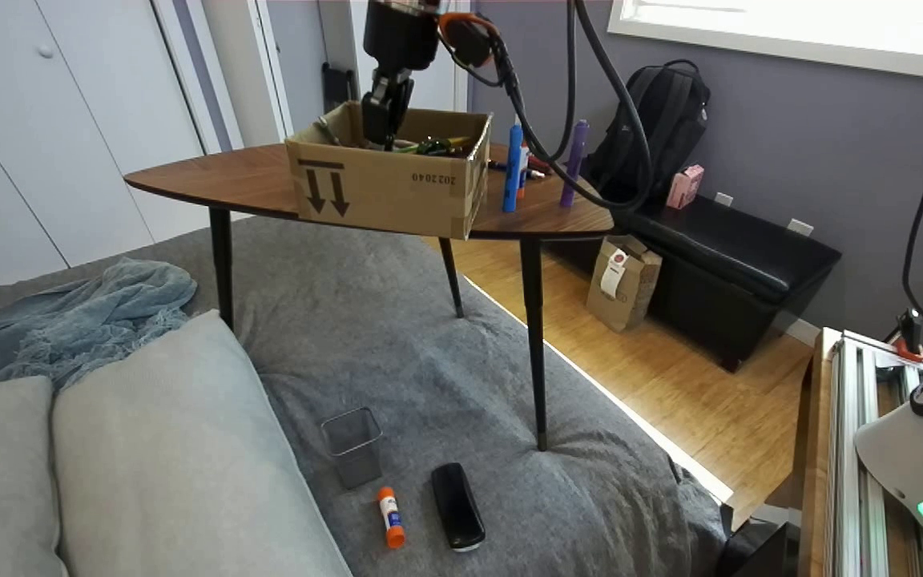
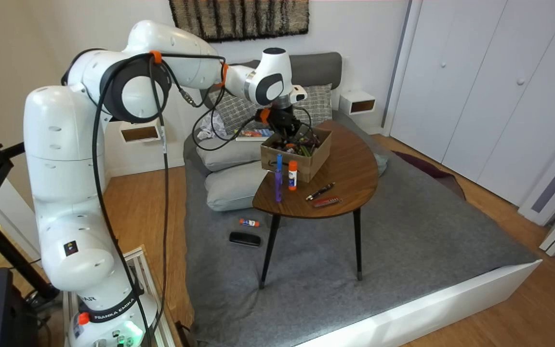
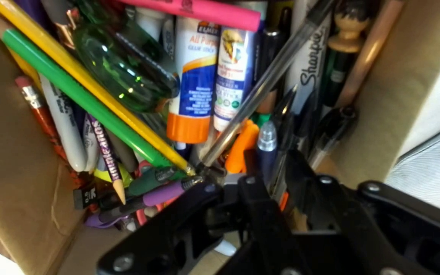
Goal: Remove a clear pen with some purple from the cardboard box and put it on the table
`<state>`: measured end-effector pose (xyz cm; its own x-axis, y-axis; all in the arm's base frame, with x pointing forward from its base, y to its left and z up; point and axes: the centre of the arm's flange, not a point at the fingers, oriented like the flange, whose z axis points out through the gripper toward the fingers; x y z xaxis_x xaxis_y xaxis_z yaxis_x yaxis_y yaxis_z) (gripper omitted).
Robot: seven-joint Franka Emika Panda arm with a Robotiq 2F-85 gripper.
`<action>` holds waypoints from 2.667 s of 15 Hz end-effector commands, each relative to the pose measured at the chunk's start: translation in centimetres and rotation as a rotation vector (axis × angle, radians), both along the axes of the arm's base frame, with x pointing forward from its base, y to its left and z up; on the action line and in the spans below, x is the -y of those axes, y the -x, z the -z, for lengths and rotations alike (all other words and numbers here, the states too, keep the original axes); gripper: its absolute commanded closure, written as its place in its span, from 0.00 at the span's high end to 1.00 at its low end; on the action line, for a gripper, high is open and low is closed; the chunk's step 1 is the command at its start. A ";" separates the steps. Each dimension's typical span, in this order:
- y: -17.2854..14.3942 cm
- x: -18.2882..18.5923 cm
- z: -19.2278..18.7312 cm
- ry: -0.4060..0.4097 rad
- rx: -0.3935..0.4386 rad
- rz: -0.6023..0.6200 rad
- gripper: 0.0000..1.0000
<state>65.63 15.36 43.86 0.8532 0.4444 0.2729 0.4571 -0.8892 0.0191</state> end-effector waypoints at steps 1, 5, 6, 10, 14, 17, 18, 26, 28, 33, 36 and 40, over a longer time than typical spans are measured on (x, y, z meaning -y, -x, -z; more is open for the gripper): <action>-0.5 0.1 -0.4 -0.026 0.003 -0.006 0.03; 0.6 0.7 -2.6 -0.043 0.029 0.005 0.03; 1.0 0.9 -3.3 -0.049 0.037 0.009 0.03; 4.0 2.3 -6.3 -0.056 0.012 0.013 0.03; 6.5 5.8 -9.1 -0.053 0.069 0.064 0.03; 7.0 9.4 -10.6 -0.041 0.167 0.142 0.03; 7.0 10.7 -10.9 -0.040 0.205 0.178 0.03; 5.9 19.9 -9.9 -0.025 0.384 0.231 0.03; 5.5 21.2 -8.8 -0.021 0.396 0.217 0.03; 4.1 23.4 -4.7 -0.009 0.354 0.186 0.03; 2.7 23.5 -2.0 -0.005 0.339 0.159 0.03; 1.6 22.1 1.7 -0.035 0.280 0.144 0.03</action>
